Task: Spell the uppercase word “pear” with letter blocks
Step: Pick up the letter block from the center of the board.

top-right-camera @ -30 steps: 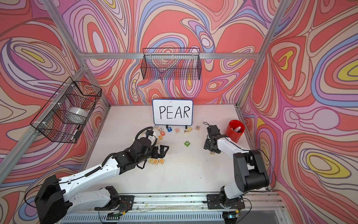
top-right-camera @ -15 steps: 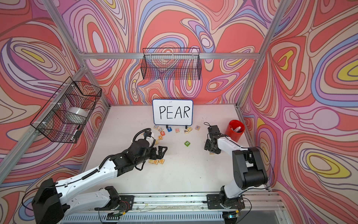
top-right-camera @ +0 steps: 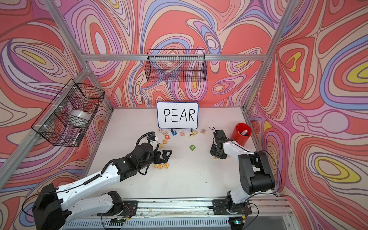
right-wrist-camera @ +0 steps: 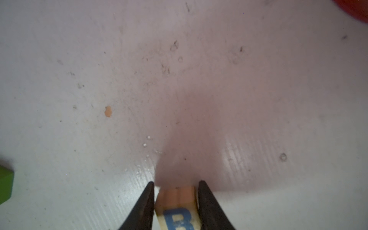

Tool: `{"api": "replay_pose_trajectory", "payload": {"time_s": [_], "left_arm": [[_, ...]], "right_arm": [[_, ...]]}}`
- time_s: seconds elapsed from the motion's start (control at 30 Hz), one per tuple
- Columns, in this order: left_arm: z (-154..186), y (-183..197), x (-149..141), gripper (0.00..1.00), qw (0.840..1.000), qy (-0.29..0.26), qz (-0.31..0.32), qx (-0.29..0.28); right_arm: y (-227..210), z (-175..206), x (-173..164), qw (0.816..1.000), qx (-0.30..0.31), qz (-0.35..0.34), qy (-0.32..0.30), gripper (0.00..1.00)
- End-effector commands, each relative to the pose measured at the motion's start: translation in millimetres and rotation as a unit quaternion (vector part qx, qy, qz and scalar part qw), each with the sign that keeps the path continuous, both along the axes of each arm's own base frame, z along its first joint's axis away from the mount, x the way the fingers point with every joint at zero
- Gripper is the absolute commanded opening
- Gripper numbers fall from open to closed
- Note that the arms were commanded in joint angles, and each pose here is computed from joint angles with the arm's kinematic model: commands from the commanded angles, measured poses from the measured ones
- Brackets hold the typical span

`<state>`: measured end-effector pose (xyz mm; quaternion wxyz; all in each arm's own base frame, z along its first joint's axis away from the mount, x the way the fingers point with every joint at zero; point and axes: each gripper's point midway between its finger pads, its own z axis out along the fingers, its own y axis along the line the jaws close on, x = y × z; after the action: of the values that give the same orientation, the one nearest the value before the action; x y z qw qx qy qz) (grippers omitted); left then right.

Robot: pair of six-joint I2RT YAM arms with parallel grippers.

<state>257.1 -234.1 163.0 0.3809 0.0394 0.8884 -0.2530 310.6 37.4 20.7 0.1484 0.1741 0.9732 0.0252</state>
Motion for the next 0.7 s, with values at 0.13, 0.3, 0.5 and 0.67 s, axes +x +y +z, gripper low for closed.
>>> {"api": "replay_pose_trajectory", "payload": {"time_s": [0.13,0.3,0.5,0.67], "left_arm": [[-5,5,-2,1.00,1.000,0.002,0.009,0.003],[-4,9,-4,1.00,1.000,0.000,0.010,0.006],[-3,16,-7,1.00,1.000,-0.004,0.015,0.008],[-4,26,-11,1.00,1.000,-0.005,0.027,0.013]], "right_arm": [[13,-4,-10,0.999,-0.024,0.024,0.015,0.42],[25,-7,-13,0.999,-0.025,0.030,0.020,0.32],[60,5,-11,0.999,-0.026,0.047,-0.007,0.27],[119,29,-10,0.996,0.010,0.076,-0.048,0.25]]}}
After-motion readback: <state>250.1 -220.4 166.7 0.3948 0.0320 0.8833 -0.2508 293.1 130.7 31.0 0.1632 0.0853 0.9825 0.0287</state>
